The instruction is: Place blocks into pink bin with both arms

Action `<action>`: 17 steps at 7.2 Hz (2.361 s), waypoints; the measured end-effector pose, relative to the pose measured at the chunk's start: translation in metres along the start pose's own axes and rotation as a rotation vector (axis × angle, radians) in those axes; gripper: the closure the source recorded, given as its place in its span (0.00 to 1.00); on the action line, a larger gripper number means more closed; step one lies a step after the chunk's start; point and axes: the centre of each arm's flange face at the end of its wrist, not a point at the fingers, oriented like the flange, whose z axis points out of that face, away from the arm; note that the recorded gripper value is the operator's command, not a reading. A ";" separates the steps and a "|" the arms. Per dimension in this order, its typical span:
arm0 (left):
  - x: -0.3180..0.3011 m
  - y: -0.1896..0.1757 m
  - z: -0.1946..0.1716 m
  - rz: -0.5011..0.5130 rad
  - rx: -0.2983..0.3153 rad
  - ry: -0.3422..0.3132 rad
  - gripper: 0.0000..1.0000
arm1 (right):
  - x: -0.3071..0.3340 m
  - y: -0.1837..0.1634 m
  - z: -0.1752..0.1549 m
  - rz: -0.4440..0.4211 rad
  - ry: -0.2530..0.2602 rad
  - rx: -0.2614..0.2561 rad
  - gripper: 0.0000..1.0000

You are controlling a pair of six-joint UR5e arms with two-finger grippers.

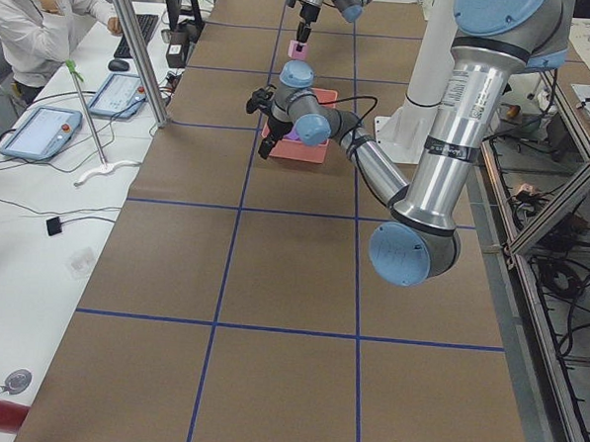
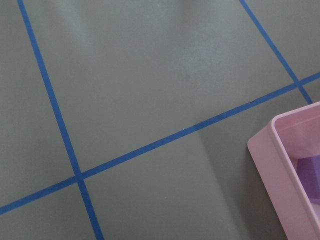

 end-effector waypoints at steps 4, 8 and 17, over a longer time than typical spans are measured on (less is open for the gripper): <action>0.003 0.001 0.003 -0.012 -0.006 0.006 0.00 | -0.159 0.008 0.040 0.127 -0.169 0.031 0.30; 0.004 0.002 0.006 -0.025 -0.014 0.009 0.00 | -0.231 0.093 0.081 0.108 -0.037 0.031 0.01; -0.073 0.003 -0.018 0.044 -0.088 -0.068 0.00 | -0.068 -0.060 -0.015 -0.076 0.419 -0.147 0.00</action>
